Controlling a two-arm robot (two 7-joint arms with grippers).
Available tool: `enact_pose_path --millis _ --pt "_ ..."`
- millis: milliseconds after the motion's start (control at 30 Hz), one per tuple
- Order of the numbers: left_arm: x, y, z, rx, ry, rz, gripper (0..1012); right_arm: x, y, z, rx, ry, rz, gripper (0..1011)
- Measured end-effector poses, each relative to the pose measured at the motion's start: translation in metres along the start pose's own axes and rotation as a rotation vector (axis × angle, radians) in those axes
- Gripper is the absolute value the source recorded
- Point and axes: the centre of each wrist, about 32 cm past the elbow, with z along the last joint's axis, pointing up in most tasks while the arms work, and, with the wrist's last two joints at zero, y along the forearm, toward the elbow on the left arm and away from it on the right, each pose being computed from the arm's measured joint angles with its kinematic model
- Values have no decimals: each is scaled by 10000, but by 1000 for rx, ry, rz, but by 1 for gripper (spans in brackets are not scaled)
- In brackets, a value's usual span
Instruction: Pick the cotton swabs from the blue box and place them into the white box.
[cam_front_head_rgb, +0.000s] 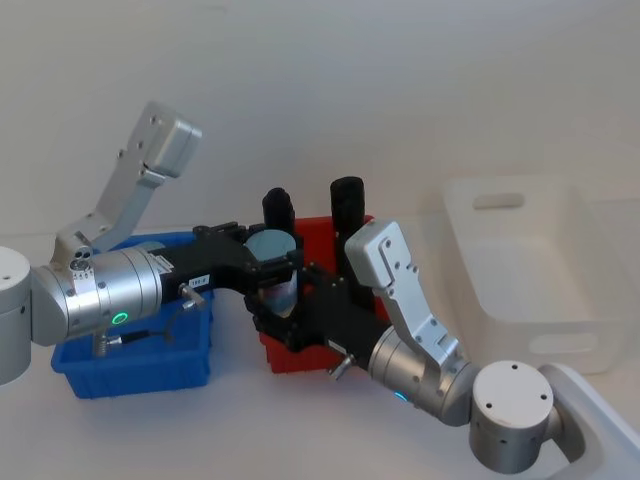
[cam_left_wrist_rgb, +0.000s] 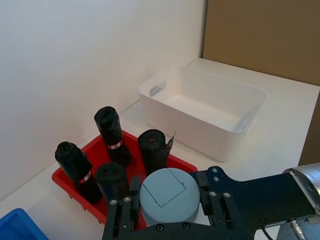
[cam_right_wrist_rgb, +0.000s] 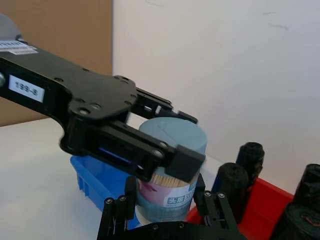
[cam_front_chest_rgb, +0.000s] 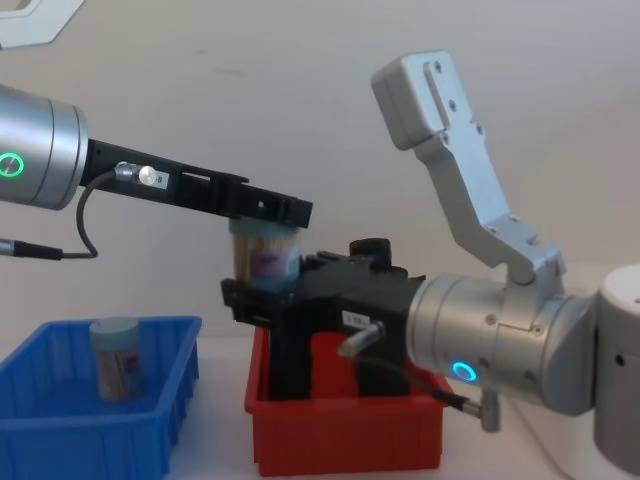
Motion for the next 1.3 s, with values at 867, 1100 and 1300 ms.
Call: enact_pose_path --millis 867,1100,1300 --pt "-2 -2 -1 0 0 -1 1004 -72 -24 -7 -13 3 -72 665" --pt "-2 -2 -1 0 0 -1 1004 -115 -66 -18 -37 -2 -142 665" --pt "-2 -2 -1 0 0 -1 1004 -148 -107 -33 -58 -10 -222 665"
